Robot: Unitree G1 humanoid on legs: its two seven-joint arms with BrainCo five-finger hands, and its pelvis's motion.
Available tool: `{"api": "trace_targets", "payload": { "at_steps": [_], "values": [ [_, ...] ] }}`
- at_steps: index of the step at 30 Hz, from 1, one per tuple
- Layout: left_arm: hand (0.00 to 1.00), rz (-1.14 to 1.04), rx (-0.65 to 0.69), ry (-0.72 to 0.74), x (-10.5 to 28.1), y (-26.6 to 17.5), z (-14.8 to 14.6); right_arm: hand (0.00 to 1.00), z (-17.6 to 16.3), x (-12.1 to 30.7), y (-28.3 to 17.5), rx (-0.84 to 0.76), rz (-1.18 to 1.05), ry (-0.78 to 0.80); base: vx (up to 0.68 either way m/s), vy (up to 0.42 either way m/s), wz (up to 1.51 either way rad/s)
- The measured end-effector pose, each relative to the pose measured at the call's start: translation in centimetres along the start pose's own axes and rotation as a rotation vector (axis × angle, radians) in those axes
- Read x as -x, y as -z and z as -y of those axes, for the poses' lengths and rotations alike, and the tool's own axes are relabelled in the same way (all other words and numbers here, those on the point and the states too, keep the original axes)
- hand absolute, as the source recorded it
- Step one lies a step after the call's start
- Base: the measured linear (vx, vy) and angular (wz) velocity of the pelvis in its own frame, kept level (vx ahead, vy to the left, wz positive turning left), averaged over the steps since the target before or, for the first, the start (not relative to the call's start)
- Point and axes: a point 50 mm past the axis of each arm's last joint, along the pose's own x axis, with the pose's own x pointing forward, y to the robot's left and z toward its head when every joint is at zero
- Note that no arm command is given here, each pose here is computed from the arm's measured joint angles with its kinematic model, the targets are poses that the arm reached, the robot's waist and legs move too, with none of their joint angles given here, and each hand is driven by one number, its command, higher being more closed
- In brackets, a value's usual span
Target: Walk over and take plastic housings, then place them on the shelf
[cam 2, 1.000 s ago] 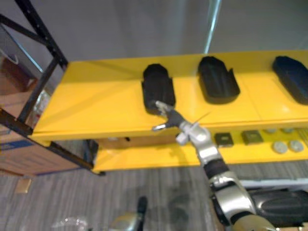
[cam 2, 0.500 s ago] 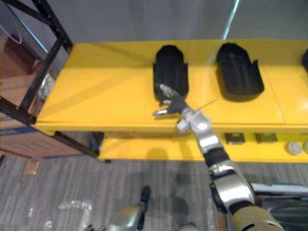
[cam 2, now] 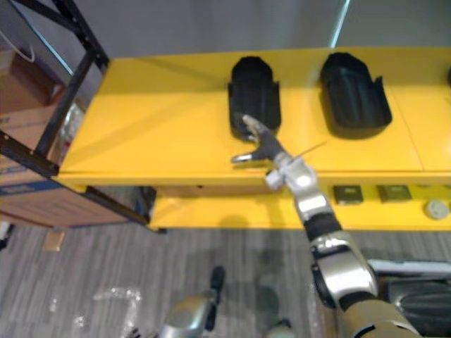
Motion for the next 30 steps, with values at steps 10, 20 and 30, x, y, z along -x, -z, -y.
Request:
{"api": "trace_targets", "payload": {
  "at_steps": [10,20,30],
  "values": [
    [0.00,0.035,-0.013,-0.008,-0.2,-0.7,-0.1,0.00,-1.7,3.5,-5.1,-0.084,0.273,-0.029,-0.02,-0.006,-0.33],
    [0.00,0.085,-0.057,0.023,-0.9,-2.6,1.1,0.00,-1.4,4.2,-5.2,-0.064,0.247,0.067,-0.12,0.018,0.02],
    [0.00,0.053,-0.037,0.042,-0.9,-2.2,1.7,0.00,0.7,2.7,-0.5,-0.082,-0.008,0.242,0.02,0.008,0.05]
  ]
}}
